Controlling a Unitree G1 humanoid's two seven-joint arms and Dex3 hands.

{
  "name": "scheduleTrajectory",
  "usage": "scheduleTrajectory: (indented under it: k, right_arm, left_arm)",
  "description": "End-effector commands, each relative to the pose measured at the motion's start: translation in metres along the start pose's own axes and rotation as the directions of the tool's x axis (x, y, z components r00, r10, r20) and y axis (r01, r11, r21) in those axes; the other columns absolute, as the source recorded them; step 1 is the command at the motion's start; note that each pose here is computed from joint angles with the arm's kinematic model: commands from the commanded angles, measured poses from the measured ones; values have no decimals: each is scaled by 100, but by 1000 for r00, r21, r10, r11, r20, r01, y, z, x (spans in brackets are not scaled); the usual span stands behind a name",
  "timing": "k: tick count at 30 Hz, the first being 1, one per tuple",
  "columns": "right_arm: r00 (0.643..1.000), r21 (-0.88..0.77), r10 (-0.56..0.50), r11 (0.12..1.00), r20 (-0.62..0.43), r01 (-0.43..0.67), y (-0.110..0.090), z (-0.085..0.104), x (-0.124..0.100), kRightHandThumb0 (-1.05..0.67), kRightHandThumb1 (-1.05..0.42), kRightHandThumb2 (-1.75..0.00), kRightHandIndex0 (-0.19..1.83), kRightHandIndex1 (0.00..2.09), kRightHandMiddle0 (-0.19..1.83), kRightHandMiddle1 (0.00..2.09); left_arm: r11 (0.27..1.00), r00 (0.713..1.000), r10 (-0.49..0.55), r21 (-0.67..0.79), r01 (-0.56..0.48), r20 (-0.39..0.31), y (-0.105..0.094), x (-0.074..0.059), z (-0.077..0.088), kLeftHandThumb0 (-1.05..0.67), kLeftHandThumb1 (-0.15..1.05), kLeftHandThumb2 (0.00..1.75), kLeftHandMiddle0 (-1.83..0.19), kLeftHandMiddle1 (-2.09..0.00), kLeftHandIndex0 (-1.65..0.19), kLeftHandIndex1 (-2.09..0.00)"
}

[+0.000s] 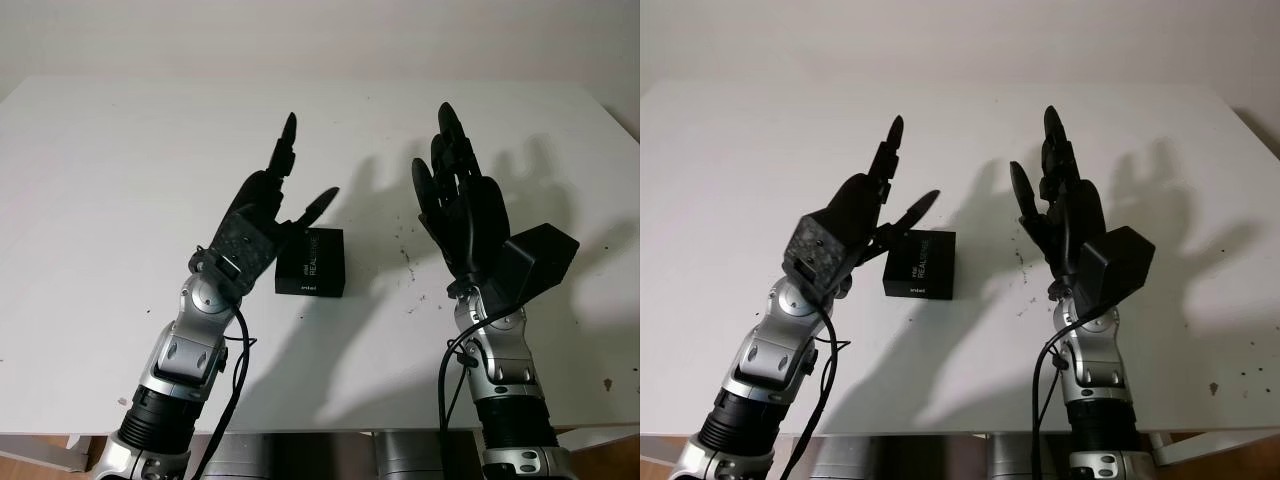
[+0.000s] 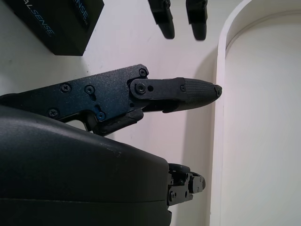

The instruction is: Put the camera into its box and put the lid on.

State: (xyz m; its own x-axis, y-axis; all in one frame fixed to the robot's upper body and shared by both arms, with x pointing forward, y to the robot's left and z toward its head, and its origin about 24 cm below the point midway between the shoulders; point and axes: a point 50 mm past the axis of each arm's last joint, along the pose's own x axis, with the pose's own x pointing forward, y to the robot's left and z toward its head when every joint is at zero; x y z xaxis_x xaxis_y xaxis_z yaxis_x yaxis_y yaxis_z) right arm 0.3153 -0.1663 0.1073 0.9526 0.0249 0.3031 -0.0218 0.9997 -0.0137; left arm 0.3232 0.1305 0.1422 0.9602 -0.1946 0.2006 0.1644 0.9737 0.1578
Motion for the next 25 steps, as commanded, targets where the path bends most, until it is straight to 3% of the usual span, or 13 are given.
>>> scheduleTrajectory:
  k: [1,7,13,18,25]
  right_arm:
    - [1000,4,1,1000,19,-2,-1,3,1,-64,-105,-34,-5,5,5,5]
    - [1000,11,23,1000,3,-23,1,1,6,-66,-105,-35,-7,5,3,4]
    - [999,14,52,999,3,-52,3,3,15,-68,-105,-40,-10,4,-4,2]
    - [998,26,58,998,-17,-57,4,4,22,-70,-105,-42,-13,3,-8,2]
    - [998,28,56,998,-16,-56,9,6,27,-71,-105,-43,-15,4,-9,2]
  left_arm:
    - [993,997,54,-110,-48,53,13,7,9,-68,105,69,19,0,19,0]
    - [976,976,161,-171,-135,148,52,5,17,-74,105,72,19,0,19,0]
    - [964,963,211,-197,-177,167,73,-3,14,-78,105,73,19,0,19,0]
    - [963,960,224,-192,-191,167,81,-9,5,-76,105,74,19,0,19,0]
    - [979,977,159,-153,-137,143,69,-18,-4,-79,105,72,19,0,19,0]
